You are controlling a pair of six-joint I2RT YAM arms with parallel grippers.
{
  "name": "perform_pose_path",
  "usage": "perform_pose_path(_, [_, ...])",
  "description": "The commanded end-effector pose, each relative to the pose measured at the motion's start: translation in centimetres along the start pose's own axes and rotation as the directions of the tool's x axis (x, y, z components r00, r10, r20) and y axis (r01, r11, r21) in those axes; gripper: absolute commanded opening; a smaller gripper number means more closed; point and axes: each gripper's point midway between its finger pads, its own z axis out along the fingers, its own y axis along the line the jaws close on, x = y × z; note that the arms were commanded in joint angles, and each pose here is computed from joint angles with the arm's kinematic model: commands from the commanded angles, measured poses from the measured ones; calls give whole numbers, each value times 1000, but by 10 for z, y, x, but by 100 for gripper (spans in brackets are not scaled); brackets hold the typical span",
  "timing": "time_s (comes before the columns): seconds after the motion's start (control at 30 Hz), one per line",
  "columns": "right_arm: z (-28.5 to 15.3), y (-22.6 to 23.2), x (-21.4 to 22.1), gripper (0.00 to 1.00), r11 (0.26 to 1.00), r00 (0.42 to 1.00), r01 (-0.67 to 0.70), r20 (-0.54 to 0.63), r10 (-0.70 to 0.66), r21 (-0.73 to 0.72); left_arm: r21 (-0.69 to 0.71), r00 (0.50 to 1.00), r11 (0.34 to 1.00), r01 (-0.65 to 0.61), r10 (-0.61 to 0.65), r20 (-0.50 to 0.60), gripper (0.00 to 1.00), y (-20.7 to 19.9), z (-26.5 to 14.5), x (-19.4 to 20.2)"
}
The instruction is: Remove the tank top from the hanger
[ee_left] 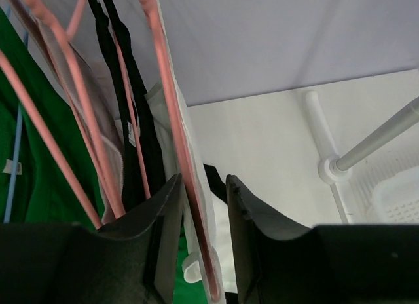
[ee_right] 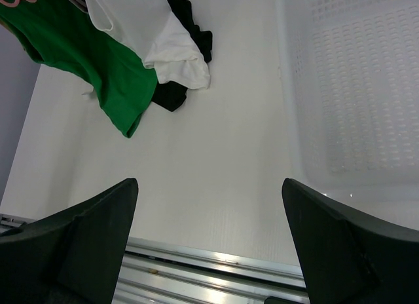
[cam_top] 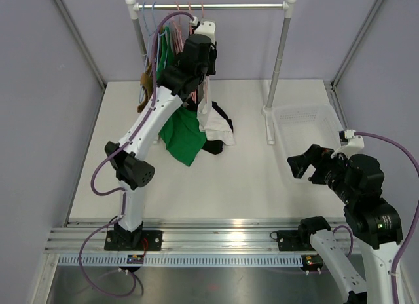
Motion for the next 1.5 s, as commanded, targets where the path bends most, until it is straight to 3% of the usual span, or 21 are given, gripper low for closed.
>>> perform_pose_path(0.0, [4, 10, -8, 99, 998, 999, 30, 27, -28, -56, -27, 997, 1000, 15, -13, 75, 27, 2, 0, -23])
perform_pose_path(0.07, [5, 10, -7, 100, 998, 999, 31, 25, -30, -55, -31, 997, 999, 15, -12, 81, 21, 3, 0, -25])
perform_pose_path(0.1, [5, 10, -8, 99, 998, 999, 33, 29, -31, -55, -33, 996, 999, 19, -16, 90, 8, 4, -2, -28])
perform_pose_path(0.2, [5, 11, -7, 99, 997, 999, 38, 25, -36, -65, -38, 993, 999, 38, -34, 110, 0, 6, -7, -37])
perform_pose_path(0.67, [4, 15, -9, 100, 996, 999, 35, 23, -34, -82, 157, 956, 974, 166, -198, 216, 0, -3, -91, -99])
perform_pose_path(0.9, [3, 18, -13, 100, 996, 999, 33, 32, -31, -86, 279, 962, 941, 193, -237, 134, 0, -15, -124, -84])
perform_pose_path(1.07, [4, 22, -19, 100, 995, 999, 39, 35, -36, -97, 356, 975, 912, 203, -220, 9, 0, -24, -147, -50])
perform_pose_path(1.13, [4, 24, -25, 99, 994, 998, 53, 41, -49, -100, 442, 974, 874, 205, -228, -1, 0, -30, -176, -50])
perform_pose_path(1.17, [4, 25, -27, 100, 993, 998, 55, 41, -51, -100, 455, 977, 866, 206, -208, -47, 0, -33, -177, -29])
perform_pose_path(1.23, [7, 32, -32, 100, 989, 997, 64, 46, -59, -132, 529, 975, 823, 209, -218, -46, 0, -37, -209, -28])
perform_pose_path(1.27, [8, 36, -34, 99, 986, 997, 65, 47, -59, -152, 539, 976, 814, 216, -198, -93, 0, -40, -211, -6])
perform_pose_path(1.33, [12, 53, -38, 99, 969, 998, 62, 46, -53, -239, 605, 975, 766, 217, -204, -92, 0, -42, -247, 0])
perform_pose_path(1.37, [13, 60, -38, 100, 959, 998, 49, 40, -39, -278, 600, 973, 766, 231, -184, -140, 0, -42, -246, 27])
perform_pose_path(1.47, [21, 91, -41, 95, 898, 1000, 16, 15, -11, -440, 677, 967, 695, 244, -223, -120, 0, -41, -291, 33])
